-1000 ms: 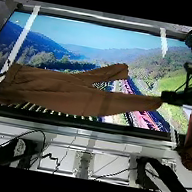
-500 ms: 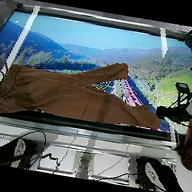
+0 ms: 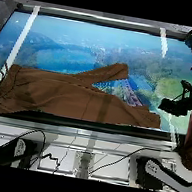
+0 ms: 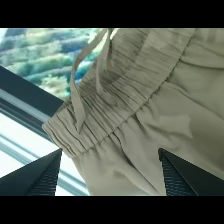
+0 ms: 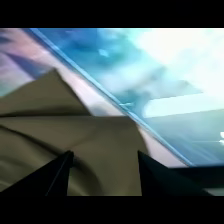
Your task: Fold the clothes and pants, and hang the long-sleeved shirts on hangers.
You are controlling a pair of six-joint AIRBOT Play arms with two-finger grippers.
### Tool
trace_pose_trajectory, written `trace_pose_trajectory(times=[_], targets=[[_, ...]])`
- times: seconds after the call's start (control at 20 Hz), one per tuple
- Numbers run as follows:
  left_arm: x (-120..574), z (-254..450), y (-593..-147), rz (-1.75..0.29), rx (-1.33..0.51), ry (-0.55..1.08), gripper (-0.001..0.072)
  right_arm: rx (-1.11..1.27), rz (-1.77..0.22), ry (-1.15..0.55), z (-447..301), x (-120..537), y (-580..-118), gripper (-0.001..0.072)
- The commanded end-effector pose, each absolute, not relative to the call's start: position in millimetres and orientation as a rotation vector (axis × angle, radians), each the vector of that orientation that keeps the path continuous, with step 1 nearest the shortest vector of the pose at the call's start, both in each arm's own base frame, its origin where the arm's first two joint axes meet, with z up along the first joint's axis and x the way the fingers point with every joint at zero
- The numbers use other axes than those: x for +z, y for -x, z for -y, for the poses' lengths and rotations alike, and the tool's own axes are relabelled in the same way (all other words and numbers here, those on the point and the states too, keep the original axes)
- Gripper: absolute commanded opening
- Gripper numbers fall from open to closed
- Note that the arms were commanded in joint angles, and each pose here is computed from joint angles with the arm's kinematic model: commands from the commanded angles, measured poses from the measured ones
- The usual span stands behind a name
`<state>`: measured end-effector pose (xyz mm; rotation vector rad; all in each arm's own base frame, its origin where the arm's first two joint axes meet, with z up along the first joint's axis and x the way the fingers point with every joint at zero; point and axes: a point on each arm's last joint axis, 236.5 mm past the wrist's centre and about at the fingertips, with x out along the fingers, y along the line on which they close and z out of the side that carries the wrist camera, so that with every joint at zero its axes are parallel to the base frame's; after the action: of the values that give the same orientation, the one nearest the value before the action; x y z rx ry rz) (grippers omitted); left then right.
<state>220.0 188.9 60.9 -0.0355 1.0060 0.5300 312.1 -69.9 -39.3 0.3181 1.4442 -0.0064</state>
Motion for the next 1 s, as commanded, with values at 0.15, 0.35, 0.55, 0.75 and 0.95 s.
trace_pose_trajectory(times=[0.15, 0.35, 0.55, 0.75, 0.95], targets=[[68, -195, -229, -0.953, 0.545, 0.025, 0.0689, 0.299, -1.482, -0.376, 23, -78, -331, 0.0502], [55, -197, -231, -0.969, 0.582, 0.126, 0.0691, 0.318, -1.546, -0.368, 18, -100, -325, 0.0501], [34, -186, -232, -1.037, 0.542, 0.201, 0.0693, 0.332, -1.544, -0.364, 17, -107, -327, 0.0451], [13, -177, -225, -1.135, 0.516, 0.249, 0.0693, 0.303, -1.520, -0.332, 26, -114, -335, 0.0430], [0, -169, -213, -1.218, 0.513, 0.302, 0.0693, 0.305, -1.517, -0.264, 22, -118, -339, 0.0267]])
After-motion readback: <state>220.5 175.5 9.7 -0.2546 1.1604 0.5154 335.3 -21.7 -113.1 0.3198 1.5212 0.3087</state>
